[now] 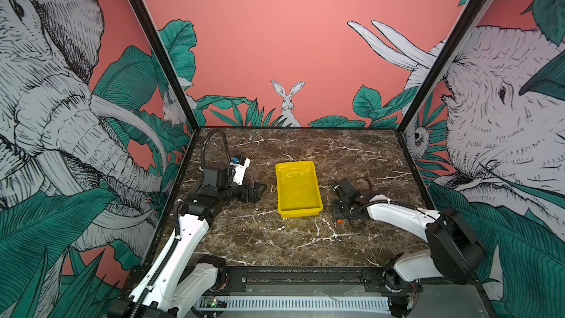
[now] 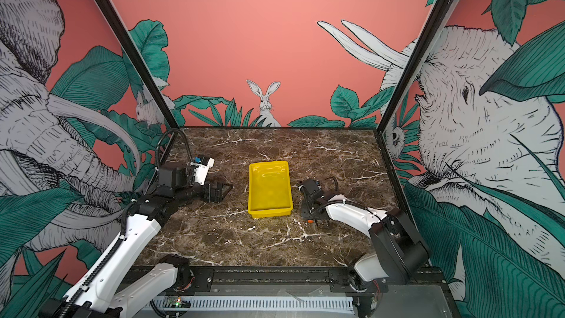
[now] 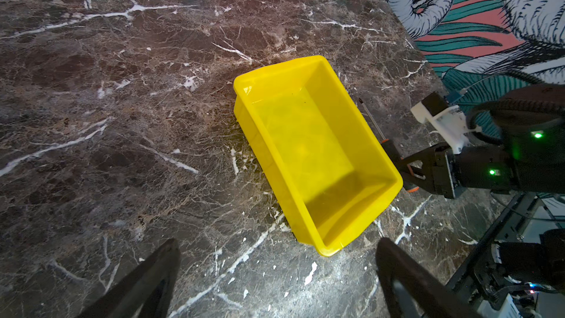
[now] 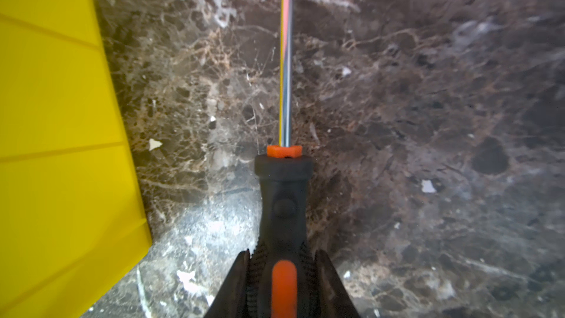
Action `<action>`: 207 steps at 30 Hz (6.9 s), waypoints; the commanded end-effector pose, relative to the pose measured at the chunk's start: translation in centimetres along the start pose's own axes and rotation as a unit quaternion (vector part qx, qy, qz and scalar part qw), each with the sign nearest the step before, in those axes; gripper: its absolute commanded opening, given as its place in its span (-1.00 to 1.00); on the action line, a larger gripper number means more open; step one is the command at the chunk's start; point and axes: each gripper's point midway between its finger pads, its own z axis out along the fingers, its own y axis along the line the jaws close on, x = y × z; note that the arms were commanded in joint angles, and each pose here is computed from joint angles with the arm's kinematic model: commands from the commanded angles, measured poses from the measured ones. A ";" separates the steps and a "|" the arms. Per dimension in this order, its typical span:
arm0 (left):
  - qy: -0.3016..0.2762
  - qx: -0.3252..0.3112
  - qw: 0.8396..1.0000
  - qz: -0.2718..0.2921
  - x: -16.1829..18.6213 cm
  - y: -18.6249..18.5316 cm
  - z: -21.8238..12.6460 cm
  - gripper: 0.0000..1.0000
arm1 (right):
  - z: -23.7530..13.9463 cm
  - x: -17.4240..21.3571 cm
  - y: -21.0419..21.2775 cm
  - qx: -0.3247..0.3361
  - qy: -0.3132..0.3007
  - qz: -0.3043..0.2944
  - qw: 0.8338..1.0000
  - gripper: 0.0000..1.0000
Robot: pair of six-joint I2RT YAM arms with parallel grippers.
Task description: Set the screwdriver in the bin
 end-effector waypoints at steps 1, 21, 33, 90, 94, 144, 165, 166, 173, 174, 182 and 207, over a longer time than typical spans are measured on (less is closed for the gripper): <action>-0.004 0.003 1.000 0.000 0.2 -0.3 -0.3 0.99 | -1.0 -0.2 -0.8 0.016 -0.017 -0.002 1.000 -0.60; -0.006 0.011 1.000 0.005 0.2 -0.7 -0.7 0.99 | -11.2 -6.1 5.8 -0.060 -0.093 -0.158 0.981 -0.47; -0.021 0.033 0.999 0.010 -0.1 -1.5 -1.0 0.99 | -8.2 -5.9 14.5 -0.072 -0.069 -0.260 0.960 -0.43; -0.027 0.017 0.999 -0.002 0.2 -1.2 -1.6 0.99 | -13.8 -9.8 14.6 -0.037 -0.146 -0.242 0.959 0.06; -0.030 -0.004 1.000 -0.001 0.2 -0.5 -1.7 0.99 | -17.1 -10.6 12.1 -0.038 -0.173 -0.227 0.958 0.19; -0.230 -0.325 0.909 0.124 -3.2 15.4 0.2 0.99 | -14.3 -13.7 -9.7 0.115 -0.364 -0.129 0.915 0.98; -0.223 -0.357 0.901 0.101 -0.6 19.2 2.0 0.99 | -5.5 -16.0 -12.9 0.142 -0.381 -0.158 0.900 0.98; -0.226 -0.354 0.902 0.100 -0.6 19.2 2.2 0.99 | -5.4 -16.1 -12.8 0.139 -0.386 -0.161 0.898 0.99; -0.232 -0.341 0.906 0.101 -0.7 19.3 3.2 0.99 | -5.6 -16.6 -12.3 0.124 -0.421 -0.165 0.883 0.98; -0.227 -0.337 0.908 0.103 -0.7 19.3 3.5 0.99 | -5.5 -16.6 -12.2 0.122 -0.419 -0.166 0.884 0.98; -0.223 -0.331 0.911 0.105 -0.3 19.5 4.3 0.99 | -3.4 -16.9 -11.7 0.103 -0.423 -0.167 0.884 0.99; -0.193 -0.322 0.921 0.104 0.4 20.7 6.8 0.99 | -3.0 -16.9 -17.4 0.190 -0.435 -0.040 0.879 0.99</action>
